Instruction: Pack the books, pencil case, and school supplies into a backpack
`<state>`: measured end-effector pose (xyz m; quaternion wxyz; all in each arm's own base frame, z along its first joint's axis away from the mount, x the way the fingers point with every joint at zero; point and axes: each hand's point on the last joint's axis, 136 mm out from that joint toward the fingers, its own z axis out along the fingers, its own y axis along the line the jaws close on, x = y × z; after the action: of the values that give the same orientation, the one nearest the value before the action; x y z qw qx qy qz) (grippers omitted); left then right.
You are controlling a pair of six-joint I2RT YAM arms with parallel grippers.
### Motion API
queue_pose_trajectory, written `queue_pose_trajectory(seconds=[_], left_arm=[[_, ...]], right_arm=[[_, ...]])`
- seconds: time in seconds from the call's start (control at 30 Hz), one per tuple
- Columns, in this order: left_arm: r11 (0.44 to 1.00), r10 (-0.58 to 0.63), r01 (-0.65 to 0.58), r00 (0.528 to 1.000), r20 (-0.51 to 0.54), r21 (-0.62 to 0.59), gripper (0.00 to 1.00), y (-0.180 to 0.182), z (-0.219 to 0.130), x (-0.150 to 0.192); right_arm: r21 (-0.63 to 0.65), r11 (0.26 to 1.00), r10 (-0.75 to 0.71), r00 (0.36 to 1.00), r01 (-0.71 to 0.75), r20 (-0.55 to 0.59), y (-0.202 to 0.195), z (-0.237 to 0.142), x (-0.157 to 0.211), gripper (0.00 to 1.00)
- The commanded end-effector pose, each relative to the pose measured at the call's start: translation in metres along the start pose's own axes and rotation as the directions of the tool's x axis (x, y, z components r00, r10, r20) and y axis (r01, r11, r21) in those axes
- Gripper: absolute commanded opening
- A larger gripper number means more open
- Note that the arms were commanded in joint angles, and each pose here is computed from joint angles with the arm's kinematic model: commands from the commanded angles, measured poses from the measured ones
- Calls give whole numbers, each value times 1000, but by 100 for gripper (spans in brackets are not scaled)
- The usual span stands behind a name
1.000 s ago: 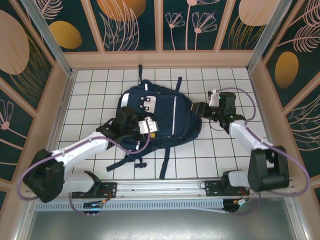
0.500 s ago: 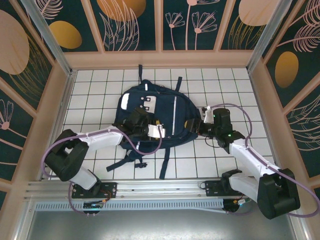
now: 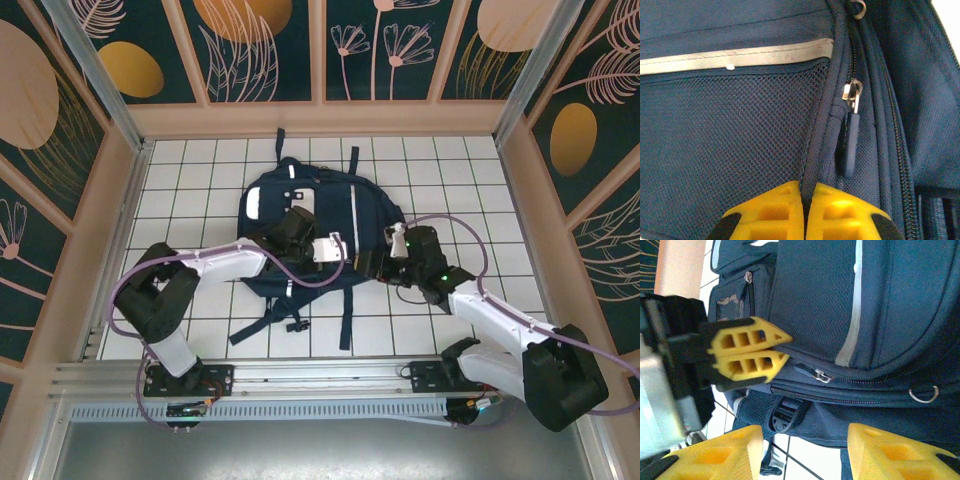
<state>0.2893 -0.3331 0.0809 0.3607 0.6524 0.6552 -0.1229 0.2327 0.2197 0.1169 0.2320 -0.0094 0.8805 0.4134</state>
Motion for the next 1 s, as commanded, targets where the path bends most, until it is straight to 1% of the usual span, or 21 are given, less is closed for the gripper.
queue_pose_trajectory(seconds=[0.0,0.07,0.13,0.23,0.33,0.37,0.47,0.5,0.57,0.63,0.7,0.77,0.87,0.97], left_arm=[[987,-159,154,982,106,54,0,-1,-26,-37],[974,-212,199,969,130,105,0,-6,-32,-48],[959,-260,237,953,155,153,0,-9,-37,-58],[942,-295,257,940,169,216,0,-16,-39,-65],[935,-311,266,934,177,236,0,-19,-39,-66],[937,-306,259,932,193,234,0,-20,-40,-67],[947,-289,248,935,205,205,0,-17,-41,-65],[950,-282,245,939,196,193,0,-16,-41,-63],[956,-266,234,946,187,176,0,-15,-42,-59],[967,-228,198,954,196,160,0,-14,-46,-57],[977,-183,159,968,172,146,0,-21,-44,-42],[984,-149,132,977,153,115,0,-20,-46,-30],[992,-96,82,985,141,97,0,-20,-52,-13],[998,-27,19,992,125,65,0,-18,-59,1]], right_arm=[[37,999,-27,997,24,66,0,5,-6,47],[41,998,-52,996,49,74,6,11,-7,48],[47,996,-81,990,76,115,15,16,-12,48],[81,991,-122,976,109,183,26,20,-22,49],[202,975,-144,957,94,253,19,21,-33,47],[258,963,-147,950,74,276,11,20,-35,43],[383,923,-161,939,35,302,-9,16,-38,22],[414,910,-168,941,33,293,-15,14,-36,17],[455,890,-183,944,41,274,-22,11,-35,8],[487,871,-217,945,73,247,-26,6,-33,0],[524,844,-256,943,113,210,-32,-2,-33,0],[549,824,-268,949,137,165,-41,-9,-35,0],[552,817,-255,963,168,85,-62,-15,-36,0],[559,799,-275,961,221,13,-79,-20,-38,0]])
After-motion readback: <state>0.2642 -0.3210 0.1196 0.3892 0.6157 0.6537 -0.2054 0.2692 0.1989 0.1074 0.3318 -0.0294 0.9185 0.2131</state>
